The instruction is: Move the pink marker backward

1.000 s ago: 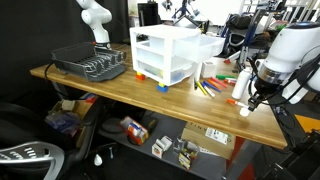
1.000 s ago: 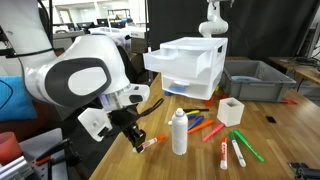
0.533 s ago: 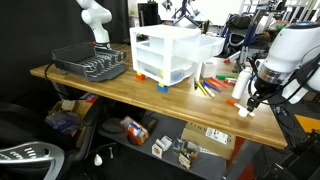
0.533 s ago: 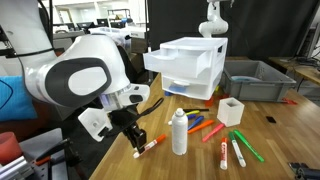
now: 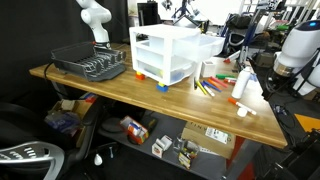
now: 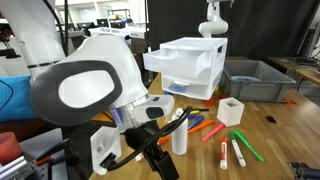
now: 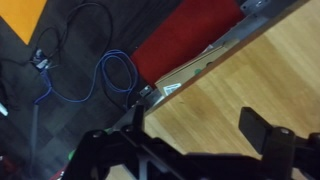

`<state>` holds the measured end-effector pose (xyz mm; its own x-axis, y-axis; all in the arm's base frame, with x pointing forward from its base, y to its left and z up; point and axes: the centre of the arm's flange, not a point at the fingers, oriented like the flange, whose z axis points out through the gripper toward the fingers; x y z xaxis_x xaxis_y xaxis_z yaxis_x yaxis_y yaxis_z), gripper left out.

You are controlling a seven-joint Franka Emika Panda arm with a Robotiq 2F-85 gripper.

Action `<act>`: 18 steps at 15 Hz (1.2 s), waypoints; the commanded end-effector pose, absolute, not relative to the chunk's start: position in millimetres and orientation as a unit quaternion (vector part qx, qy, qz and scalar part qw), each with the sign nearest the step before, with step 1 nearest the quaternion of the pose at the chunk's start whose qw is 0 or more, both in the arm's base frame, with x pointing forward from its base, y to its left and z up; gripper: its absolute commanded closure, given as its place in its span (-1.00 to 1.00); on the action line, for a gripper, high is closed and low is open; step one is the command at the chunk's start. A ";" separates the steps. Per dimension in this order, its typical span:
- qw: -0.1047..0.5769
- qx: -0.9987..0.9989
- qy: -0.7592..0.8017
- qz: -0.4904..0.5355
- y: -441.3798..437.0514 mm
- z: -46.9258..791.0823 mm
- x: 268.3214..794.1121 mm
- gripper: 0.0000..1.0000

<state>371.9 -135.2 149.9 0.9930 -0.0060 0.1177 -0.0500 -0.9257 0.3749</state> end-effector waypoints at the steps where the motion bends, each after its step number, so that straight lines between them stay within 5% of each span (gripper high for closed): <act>1: 0.242 0.966 -0.044 0.074 -124.1 165.4 348.0 -1.00; 18: 0.171 0.972 -0.010 0.160 12.3 237.1 381.8 -1.00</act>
<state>407.4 -6.5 206.8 0.9465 0.0330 0.3212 -0.0947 -0.9227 0.3738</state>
